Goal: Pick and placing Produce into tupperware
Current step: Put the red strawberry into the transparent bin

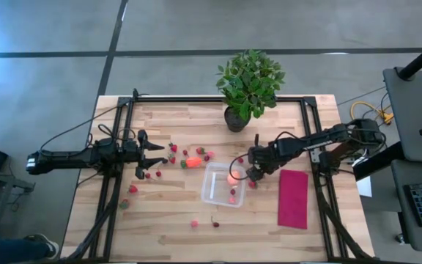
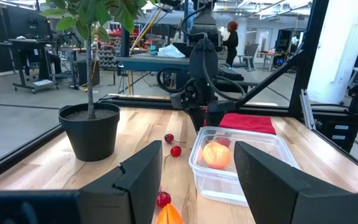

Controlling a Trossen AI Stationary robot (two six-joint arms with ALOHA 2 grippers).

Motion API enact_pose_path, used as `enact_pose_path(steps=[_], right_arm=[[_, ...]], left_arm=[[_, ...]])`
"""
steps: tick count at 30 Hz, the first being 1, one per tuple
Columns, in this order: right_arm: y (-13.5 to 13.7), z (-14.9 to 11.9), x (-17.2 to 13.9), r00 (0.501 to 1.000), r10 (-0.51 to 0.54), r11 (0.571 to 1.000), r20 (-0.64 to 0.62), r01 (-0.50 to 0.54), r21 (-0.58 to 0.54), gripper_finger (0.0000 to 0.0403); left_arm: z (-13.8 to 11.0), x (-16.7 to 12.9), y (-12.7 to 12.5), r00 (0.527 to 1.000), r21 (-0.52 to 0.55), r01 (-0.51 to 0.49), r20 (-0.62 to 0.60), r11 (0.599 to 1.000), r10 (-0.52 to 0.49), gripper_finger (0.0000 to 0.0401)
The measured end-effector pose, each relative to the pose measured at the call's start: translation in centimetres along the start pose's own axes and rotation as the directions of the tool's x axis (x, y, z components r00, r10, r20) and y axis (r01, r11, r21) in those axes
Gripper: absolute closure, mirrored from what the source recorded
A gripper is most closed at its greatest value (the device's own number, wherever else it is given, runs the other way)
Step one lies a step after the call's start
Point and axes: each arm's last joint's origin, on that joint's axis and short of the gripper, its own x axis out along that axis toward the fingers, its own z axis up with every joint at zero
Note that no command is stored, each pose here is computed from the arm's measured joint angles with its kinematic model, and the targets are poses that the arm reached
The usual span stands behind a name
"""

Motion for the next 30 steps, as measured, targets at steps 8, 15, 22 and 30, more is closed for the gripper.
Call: enact_pose_path(steps=[8,15,22,30], right_arm=[[-0.12,0.10,0.66,0.999,-0.042,0.997,0.001,0.042,-0.059,0.0163],[-0.28,0.02,0.65,0.998,-0.063,0.991,0.002,0.063,-0.115,0.0176],[-0.46,-0.06,0.64,0.996,-0.086,0.983,0.000,0.085,-0.162,0.0204],[-0.09,0.05,0.29,0.996,-0.086,0.978,-0.002,0.084,-0.190,0.0248]], left_arm=[[0.00,0.01,0.00,1.000,0.000,0.000,0.000,1.000,0.000,0.0214],[0.00,0.01,0.00,1.000,0.000,0.000,-0.001,1.000,0.000,0.0214],[-0.01,0.01,0.00,1.000,0.000,0.000,-0.001,1.000,0.000,0.0214],[-0.02,0.01,0.00,1.000,0.000,0.000,-0.002,1.000,0.000,0.0214]])
